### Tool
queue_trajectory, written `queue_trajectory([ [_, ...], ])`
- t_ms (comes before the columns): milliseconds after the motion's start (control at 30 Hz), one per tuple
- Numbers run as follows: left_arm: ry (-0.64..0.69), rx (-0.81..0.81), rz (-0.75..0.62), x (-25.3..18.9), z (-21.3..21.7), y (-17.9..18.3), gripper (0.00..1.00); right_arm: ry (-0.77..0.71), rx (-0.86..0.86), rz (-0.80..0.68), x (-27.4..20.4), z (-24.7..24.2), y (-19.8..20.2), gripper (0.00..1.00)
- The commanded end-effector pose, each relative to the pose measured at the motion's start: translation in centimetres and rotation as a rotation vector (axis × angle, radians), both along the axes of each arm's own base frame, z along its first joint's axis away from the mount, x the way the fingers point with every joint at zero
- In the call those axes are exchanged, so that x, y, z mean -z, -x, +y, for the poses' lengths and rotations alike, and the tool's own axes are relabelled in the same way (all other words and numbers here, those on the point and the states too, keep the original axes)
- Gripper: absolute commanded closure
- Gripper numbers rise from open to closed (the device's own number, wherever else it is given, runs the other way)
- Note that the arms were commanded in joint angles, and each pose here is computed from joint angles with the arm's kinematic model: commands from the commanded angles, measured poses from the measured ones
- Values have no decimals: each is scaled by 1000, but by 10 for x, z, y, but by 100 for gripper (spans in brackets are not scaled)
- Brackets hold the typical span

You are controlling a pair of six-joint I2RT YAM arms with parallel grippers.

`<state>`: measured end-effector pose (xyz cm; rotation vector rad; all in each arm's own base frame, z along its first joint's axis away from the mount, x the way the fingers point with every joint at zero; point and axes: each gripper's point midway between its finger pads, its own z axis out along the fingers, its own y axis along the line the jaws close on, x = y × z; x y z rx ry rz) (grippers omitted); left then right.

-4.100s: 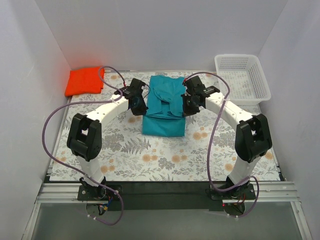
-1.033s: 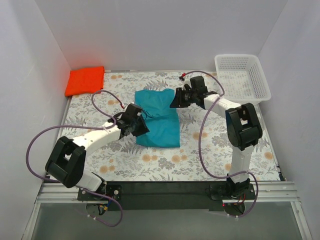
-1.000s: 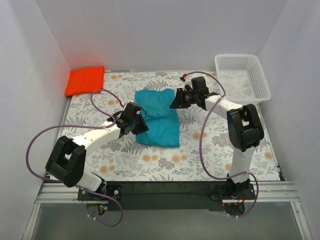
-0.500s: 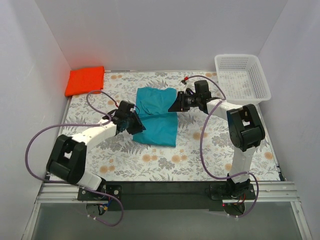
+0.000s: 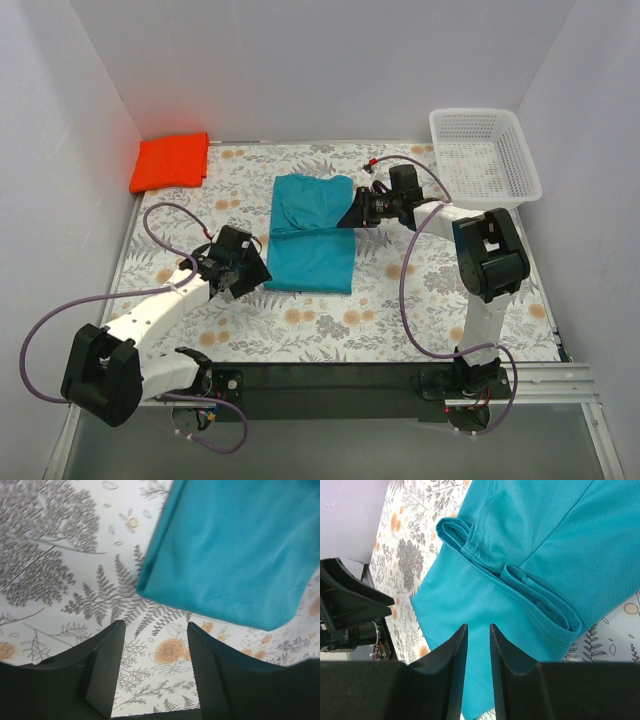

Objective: Fold and stack the t-shirts
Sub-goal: Fold the tshirt

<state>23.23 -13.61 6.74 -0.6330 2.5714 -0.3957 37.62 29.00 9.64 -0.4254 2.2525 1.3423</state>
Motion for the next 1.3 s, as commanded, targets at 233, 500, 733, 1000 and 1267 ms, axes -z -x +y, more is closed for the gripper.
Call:
queue_trajectory([
  [233, 155, 97, -197, -32, -53, -112, 81, -45, -36, 7, 8, 10, -20, 70],
  [500, 150, -38, -138, 26, -27, -189, 87, -52, -6, 42, 34, 1, -54, 70],
  [733, 185, -20, -89, 36, -27, -186, 87, -60, 36, 75, 49, -17, -74, 71],
  [1000, 150, 13, -222, -36, -12, -163, 63, -72, 70, -24, -17, -19, -59, 71],
  [1267, 192, 52, -183, -42, -14, -107, 65, -68, 43, -43, -49, -3, 2, 71],
])
